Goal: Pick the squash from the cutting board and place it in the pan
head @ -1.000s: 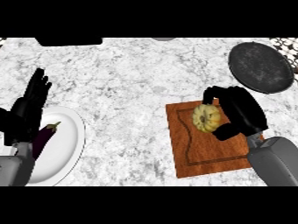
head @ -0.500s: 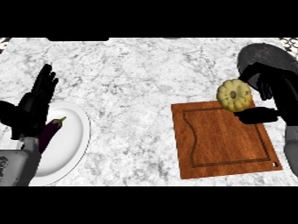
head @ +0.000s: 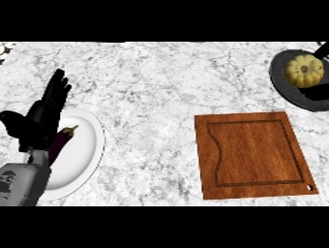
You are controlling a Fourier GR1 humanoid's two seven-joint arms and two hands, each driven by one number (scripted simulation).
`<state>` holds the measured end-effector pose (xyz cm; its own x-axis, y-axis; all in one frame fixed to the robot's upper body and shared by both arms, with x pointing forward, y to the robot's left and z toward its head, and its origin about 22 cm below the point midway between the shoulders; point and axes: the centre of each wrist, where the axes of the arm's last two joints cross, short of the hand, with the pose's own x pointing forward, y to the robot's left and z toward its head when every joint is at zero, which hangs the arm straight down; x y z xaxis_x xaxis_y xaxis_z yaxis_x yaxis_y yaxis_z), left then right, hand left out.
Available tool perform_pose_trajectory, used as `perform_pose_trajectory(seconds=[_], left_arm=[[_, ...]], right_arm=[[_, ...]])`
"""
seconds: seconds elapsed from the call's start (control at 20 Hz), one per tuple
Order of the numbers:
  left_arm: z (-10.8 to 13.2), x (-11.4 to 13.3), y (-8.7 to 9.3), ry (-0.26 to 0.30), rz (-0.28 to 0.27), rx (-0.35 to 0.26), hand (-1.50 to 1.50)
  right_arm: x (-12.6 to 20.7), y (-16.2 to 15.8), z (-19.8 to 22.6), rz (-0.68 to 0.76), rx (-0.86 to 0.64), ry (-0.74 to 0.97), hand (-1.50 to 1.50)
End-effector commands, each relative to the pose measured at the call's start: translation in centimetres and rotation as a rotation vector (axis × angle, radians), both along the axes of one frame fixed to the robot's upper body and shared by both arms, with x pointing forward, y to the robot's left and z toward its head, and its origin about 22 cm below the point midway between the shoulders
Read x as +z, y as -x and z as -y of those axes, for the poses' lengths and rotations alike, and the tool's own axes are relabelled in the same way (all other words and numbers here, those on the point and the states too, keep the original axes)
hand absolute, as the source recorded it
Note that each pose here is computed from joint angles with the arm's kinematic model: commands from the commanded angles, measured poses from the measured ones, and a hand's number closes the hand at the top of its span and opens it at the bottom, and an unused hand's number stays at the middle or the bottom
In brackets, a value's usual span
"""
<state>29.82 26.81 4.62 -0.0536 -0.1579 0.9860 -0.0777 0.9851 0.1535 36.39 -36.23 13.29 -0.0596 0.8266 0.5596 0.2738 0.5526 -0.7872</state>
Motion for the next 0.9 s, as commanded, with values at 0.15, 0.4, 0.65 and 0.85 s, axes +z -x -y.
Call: perform_pose_trajectory(seconds=[0.15, 0.4, 0.65, 0.85], left_arm=[[1.7, 0.8, -1.0, -0.007, 0.031, -0.020, 0.00], [3.0, 1.9, -1.5, 0.016, 0.051, -0.049, 0.00], [2.4, 2.2, -1.5, 0.007, 0.042, -0.074, 0.00], [1.7, 2.4, -2.0, -0.005, 0.060, -0.057, 0.00]], right_arm=[[-1.1, -1.4, 6.4, 0.033, -0.146, 0.169, 1.50], [-4.5, -1.0, 7.8, 0.017, -0.181, 0.156, 1.50], [-4.2, -0.7, 9.3, 0.017, -0.230, 0.142, 1.50], [-5.7, -1.0, 8.6, -0.097, -0.187, 0.007, -1.50]])
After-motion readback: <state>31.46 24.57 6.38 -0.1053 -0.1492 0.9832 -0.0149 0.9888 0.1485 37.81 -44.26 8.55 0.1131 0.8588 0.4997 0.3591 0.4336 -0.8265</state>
